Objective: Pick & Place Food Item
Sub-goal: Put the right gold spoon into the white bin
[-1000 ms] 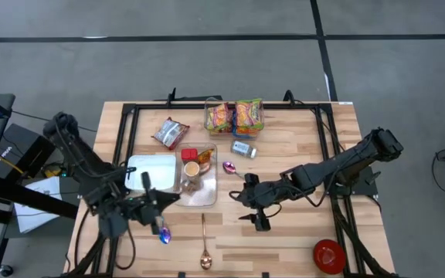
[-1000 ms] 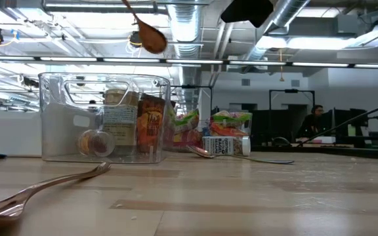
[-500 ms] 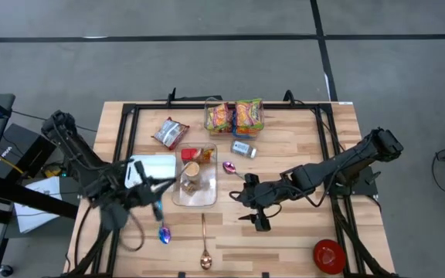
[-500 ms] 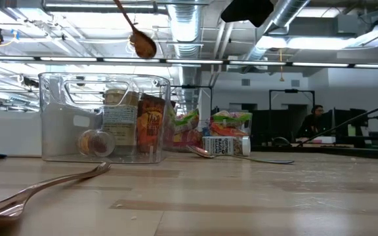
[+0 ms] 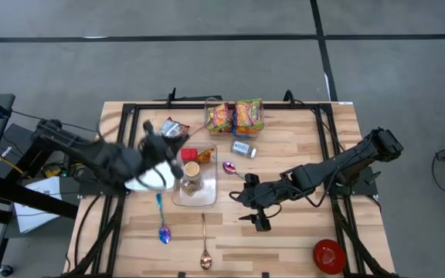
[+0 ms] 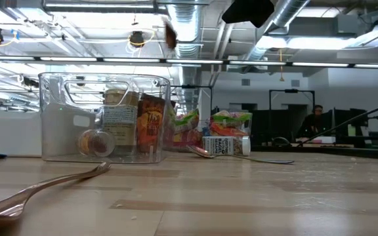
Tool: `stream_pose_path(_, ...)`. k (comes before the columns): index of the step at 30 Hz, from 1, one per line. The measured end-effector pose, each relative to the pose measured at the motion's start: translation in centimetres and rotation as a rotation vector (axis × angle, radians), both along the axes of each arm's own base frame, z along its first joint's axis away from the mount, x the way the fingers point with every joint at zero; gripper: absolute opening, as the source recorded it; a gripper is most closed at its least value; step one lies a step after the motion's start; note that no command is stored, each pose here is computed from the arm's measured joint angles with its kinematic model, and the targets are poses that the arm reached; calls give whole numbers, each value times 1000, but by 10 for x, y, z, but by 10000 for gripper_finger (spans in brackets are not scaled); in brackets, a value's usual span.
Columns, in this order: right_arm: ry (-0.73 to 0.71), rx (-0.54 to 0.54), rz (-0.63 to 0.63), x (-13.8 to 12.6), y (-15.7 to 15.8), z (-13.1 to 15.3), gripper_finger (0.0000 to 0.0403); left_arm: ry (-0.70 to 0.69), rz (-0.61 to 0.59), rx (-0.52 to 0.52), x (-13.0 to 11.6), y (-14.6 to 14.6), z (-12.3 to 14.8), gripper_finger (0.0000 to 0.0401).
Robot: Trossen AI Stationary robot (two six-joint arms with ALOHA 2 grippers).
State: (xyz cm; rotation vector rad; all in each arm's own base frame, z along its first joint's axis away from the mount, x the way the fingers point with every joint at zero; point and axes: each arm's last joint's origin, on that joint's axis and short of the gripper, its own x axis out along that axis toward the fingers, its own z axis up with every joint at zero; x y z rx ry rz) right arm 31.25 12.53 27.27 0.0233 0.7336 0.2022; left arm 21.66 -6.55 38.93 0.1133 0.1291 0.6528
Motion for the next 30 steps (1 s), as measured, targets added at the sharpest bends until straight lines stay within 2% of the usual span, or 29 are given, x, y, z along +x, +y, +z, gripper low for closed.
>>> stream_pose_path(3,-1,-2,2,0,0,0,295,-47,-14,-31,4,18,31,2)
stream_pose_path(8,15,-12,5,-3,-1,1,295,12,56,-71,-2,37,67,2)
stream_pose_path(15,-9,-2,5,-6,-2,8,295,115,-10,-208,-22,46,108,1)
stream_pose_path(19,-8,-3,6,-7,-3,8,295,274,-15,-330,-28,48,105,1)
stream_pose_path(23,-18,-14,19,-7,-3,10,295,456,81,-483,-36,49,84,1)
stream_pose_path(24,-18,-18,22,-7,-3,9,295,470,96,-521,-33,48,80,1)
stream_pose_path(27,-20,-21,21,-6,-4,9,295,498,35,-634,-30,42,67,1)
stream_pose_path(30,-18,-20,20,-6,-5,9,295,543,82,-707,-28,40,50,1)
